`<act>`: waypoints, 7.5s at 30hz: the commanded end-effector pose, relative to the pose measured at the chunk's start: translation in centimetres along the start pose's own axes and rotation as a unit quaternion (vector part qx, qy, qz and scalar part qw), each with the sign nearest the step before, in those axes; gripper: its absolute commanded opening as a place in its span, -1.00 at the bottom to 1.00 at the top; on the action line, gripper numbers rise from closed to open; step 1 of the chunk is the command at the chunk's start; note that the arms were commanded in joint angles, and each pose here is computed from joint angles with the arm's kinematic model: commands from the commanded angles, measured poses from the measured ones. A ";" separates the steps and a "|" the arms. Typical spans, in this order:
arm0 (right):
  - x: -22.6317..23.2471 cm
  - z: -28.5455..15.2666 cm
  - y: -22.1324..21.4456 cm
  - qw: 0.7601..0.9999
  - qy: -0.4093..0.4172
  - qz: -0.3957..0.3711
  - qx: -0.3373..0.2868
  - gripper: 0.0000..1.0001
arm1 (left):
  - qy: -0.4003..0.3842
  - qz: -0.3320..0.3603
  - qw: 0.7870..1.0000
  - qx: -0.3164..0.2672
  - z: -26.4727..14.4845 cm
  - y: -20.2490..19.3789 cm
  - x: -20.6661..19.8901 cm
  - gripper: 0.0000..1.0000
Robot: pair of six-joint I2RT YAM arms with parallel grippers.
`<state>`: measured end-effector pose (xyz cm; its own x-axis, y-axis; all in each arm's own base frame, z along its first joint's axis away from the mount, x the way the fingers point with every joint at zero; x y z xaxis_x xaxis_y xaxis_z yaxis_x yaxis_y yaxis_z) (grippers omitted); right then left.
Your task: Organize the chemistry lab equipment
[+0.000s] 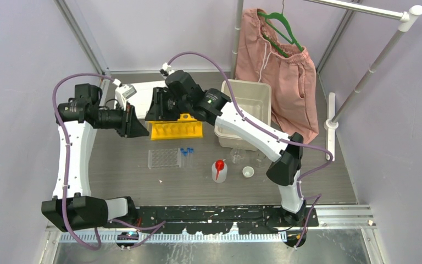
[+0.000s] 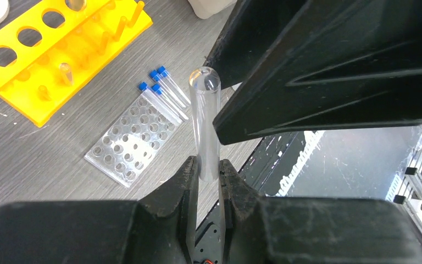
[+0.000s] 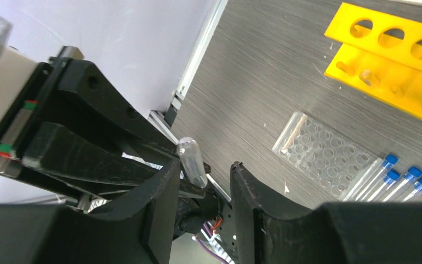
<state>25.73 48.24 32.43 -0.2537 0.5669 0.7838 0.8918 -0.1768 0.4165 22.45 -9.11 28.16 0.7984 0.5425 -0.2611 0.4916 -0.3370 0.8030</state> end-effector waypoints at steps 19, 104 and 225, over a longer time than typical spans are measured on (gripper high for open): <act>2.4 0.3 0.8 0.998 0.056 -0.010 0.031 -0.68 | -0.006 0.047 0.999 -0.006 -0.6 -0.1 -1.7 -1.00; -21.0 6.4 4.2 0.918 -0.197 -0.253 -0.235 -0.62 | 0.138 -0.094 0.984 0.065 -0.5 -2.4 5.6 0.99; -2.9 1.0 -0.2 0.989 -0.029 -0.021 -0.145 -0.99 | 0.034 -0.092 0.995 0.006 -0.4 -0.7 0.3 0.90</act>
<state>27.44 43.45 22.08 -0.1264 0.7919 0.5974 0.7799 -0.2928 0.5532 23.27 -7.20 25.87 0.6139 0.7094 -0.3462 0.6812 -0.2544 0.6864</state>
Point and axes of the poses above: each gripper's point midway between its finger pads, its own z axis out along the fingers, its own x axis along the line the jaws close on, y = z × x, the point moved 1 cm from there along -z, back along the fingers, and after that the axes turned 14 degrees about z, right-handed, at the moved point
